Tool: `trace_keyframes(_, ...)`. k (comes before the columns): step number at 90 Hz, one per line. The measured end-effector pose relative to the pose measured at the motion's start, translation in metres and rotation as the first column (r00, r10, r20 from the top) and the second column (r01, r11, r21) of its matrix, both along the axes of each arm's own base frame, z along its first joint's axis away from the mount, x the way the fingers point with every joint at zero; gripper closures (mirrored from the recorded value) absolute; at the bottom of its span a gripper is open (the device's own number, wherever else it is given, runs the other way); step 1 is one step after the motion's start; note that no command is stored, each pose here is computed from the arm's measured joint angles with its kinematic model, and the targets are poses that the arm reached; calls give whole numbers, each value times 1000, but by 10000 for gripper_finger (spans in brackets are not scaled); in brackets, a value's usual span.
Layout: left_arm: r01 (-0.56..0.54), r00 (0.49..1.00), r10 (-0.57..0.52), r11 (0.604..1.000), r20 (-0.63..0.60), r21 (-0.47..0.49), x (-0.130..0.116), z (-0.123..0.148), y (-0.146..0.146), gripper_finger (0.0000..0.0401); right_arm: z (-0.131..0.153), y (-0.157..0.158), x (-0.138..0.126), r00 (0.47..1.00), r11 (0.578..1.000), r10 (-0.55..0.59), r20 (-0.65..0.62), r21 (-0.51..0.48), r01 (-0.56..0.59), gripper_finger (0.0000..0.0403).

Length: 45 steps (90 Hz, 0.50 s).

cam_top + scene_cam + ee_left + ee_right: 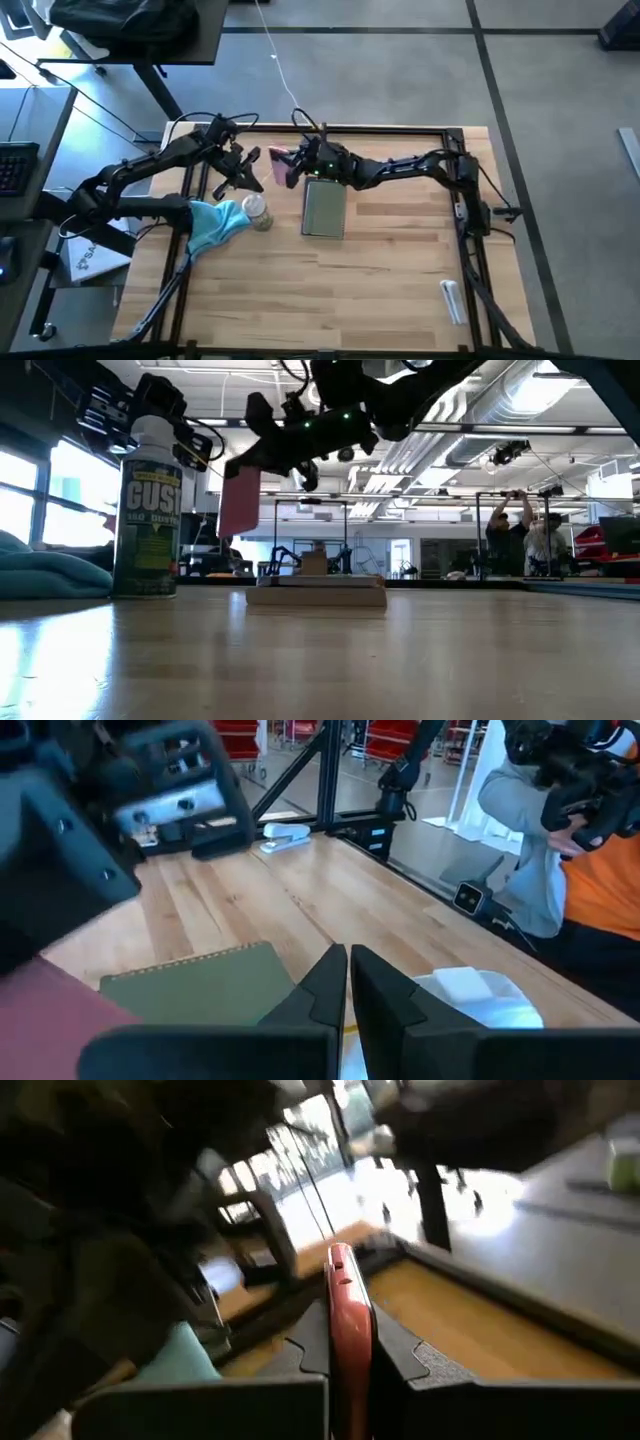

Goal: Apply microfiber cloth
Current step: Spray the cellphone using the spray bottle

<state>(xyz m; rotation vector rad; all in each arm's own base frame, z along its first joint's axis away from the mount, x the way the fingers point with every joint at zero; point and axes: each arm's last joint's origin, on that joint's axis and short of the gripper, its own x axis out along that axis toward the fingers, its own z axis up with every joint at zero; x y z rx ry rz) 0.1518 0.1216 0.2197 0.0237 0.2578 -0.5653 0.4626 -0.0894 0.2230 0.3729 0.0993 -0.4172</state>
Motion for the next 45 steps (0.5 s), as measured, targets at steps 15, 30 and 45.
trace_keyframes(15, -26, 999, 27, 999, -30, 26, 0, -2, 1, 401, -6, 15, 0, 996, 999, -37, -84, -9, 37, 402)
trace_keyframes(30, -51, 996, 54, 998, -67, 46, 0, -5, 1, 401, -11, 24, -1, 989, 998, -60, -133, -6, 60, 402)
trace_keyframes(45, -48, 997, 51, 998, -57, 46, 0, -4, 1, 401, -15, 23, -2, 985, 998, -57, -164, 15, 61, 402)
